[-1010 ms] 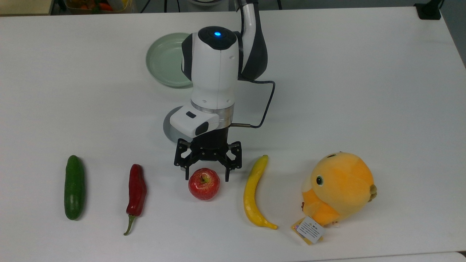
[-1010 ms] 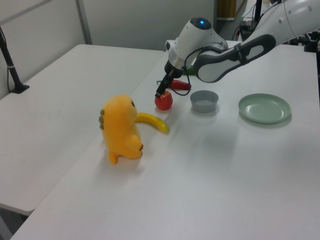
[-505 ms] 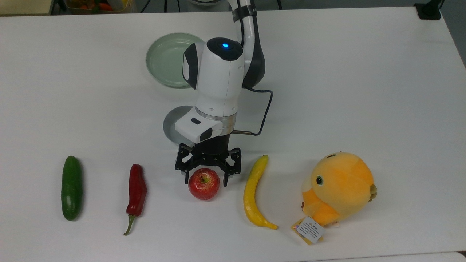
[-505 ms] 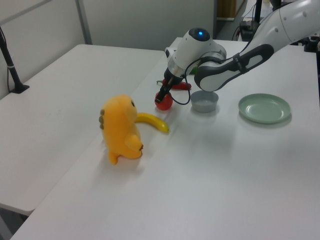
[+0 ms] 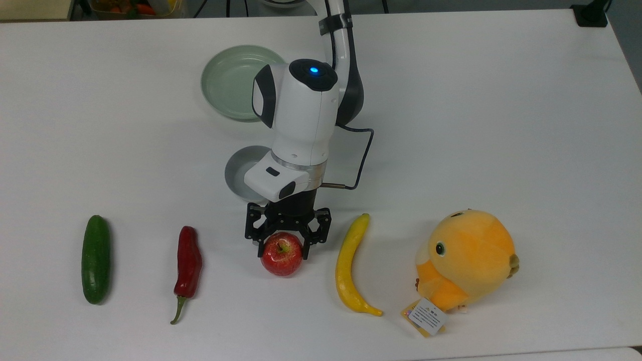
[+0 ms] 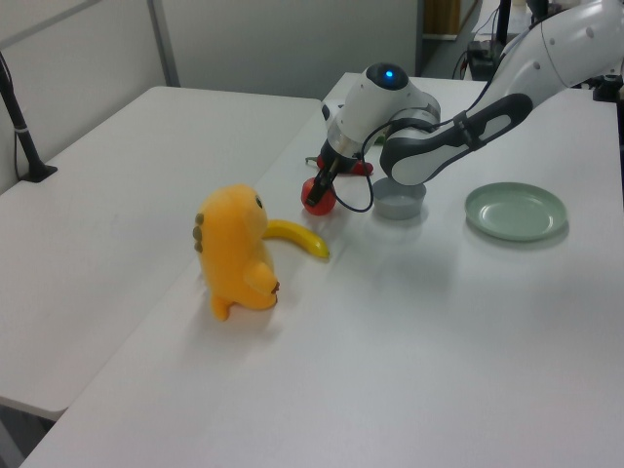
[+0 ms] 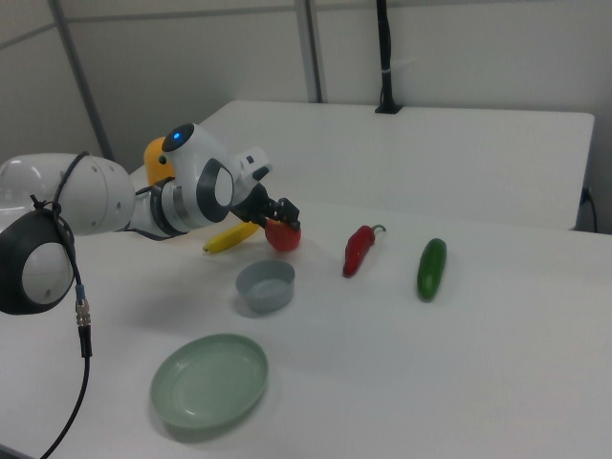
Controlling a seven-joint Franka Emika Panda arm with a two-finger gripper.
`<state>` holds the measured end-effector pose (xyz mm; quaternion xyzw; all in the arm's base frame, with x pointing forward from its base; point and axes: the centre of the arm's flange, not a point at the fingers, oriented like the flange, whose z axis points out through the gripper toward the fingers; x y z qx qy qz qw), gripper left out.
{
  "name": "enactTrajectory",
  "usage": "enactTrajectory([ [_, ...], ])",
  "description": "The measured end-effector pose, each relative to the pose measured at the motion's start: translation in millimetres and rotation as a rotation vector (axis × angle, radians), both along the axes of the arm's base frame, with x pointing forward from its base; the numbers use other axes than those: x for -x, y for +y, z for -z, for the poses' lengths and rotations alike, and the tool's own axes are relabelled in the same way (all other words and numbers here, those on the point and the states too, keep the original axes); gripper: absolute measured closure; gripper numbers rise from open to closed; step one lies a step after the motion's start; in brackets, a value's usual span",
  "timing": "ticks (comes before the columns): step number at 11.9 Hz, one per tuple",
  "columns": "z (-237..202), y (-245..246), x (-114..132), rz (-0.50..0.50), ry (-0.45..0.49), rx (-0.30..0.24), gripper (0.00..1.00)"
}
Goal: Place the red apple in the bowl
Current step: 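Close the gripper around the red apple, then lift the red apple and carry it over the grey bowl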
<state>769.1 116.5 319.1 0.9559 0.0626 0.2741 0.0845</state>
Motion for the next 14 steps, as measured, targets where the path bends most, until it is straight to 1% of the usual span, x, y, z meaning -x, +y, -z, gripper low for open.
enactTrajectory([
  [2, -0.7, 0.3, -0.1, -0.002, -0.001, 0.003, 0.23],
  [5, -1.0, 0.3, -0.2, -0.002, -0.002, 0.003, 0.23],
  [7, -10.3, 0.3, -1.8, -0.002, -0.017, 0.000, 0.23],
  [8, -24.6, 0.1, -2.4, 0.000, -0.037, -0.005, 0.23],
  [11, -97.5, -4.4, 4.8, 0.008, -0.122, -0.027, 0.23],
  [13, -141.7, -12.4, 24.0, 0.025, -0.139, -0.037, 0.23],
  [14, -161.4, -17.6, 35.9, 0.043, -0.120, -0.033, 0.24],
])
